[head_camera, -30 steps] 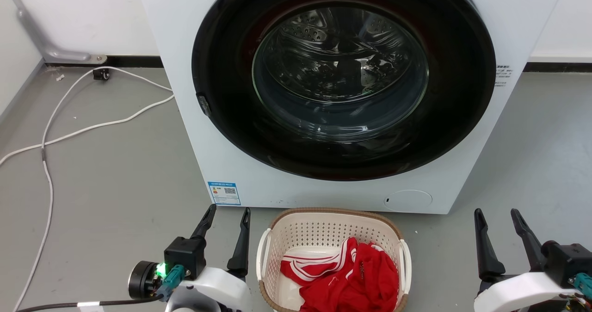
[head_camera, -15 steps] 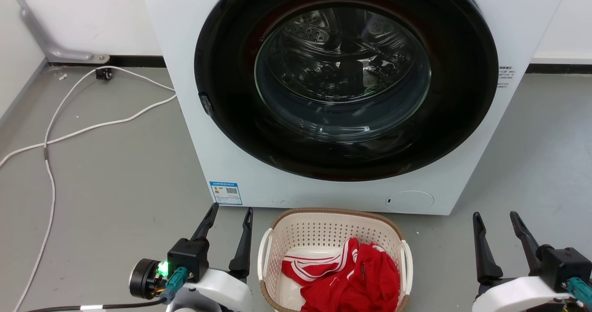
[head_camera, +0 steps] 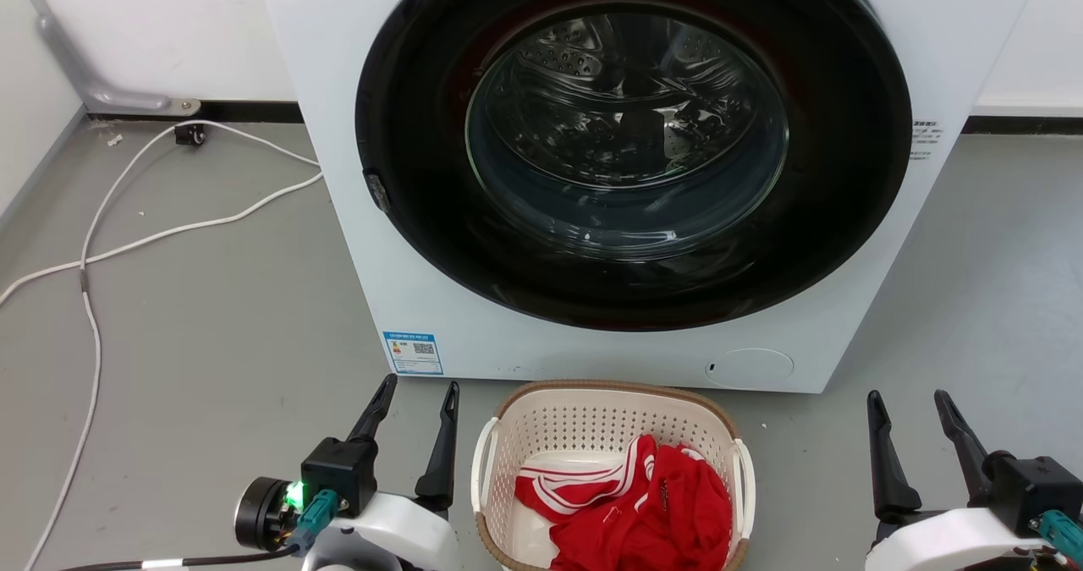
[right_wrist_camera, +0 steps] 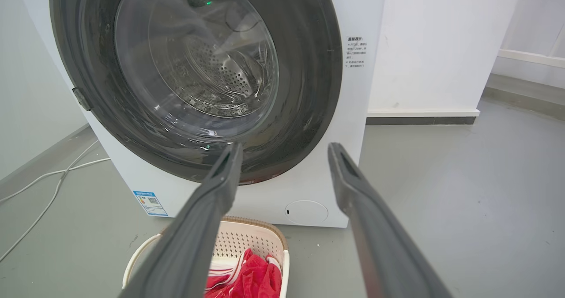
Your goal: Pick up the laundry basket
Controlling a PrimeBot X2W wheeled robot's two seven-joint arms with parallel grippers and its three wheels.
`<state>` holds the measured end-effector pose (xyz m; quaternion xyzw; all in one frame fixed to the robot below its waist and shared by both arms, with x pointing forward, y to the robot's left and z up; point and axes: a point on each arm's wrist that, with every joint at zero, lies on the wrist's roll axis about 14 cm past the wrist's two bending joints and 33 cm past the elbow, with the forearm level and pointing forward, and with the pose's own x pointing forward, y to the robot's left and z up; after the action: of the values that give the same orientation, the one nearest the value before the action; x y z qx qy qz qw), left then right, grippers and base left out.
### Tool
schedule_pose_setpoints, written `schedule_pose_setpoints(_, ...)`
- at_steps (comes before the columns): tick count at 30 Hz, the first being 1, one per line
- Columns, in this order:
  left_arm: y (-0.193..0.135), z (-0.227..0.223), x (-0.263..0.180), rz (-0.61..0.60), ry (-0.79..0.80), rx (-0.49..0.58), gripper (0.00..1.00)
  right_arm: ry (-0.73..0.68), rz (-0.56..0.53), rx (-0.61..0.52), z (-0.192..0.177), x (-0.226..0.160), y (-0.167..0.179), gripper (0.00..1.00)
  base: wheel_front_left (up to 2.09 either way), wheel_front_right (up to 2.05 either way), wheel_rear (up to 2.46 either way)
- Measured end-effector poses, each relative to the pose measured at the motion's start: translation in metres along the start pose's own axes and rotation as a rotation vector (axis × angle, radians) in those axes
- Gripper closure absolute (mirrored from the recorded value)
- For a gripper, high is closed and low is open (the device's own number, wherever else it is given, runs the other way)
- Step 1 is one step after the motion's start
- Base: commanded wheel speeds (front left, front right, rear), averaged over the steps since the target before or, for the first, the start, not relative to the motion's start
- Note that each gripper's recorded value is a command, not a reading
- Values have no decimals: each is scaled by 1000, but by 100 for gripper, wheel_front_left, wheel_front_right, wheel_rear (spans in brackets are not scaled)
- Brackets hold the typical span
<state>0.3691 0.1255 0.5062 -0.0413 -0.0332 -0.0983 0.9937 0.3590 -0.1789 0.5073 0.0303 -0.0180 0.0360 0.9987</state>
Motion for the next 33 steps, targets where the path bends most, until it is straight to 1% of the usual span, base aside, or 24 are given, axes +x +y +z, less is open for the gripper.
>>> schedule_pose_setpoints(13, 2, -9, 3, 4, 28, -4, 0, 9, 0, -7, -4, 6, -1, 0, 0, 0, 0)
schedule_pose_setpoints(20, 1, -28, 29, -21, 83, 1, 0, 52, -6, -9, -18, 27, -4, 0, 0, 0, 0)
schedule_pose_setpoints(27, 4, -74, 64, -45, 209, -7, 0, 165, -20, 1, -59, 56, -10, 0, 0, 0, 0)
schedule_pose_setpoints(33, 12, -130, 89, -52, 362, -26, 0, 280, -16, 24, -108, 77, -12, 0, 0, 0, 0)
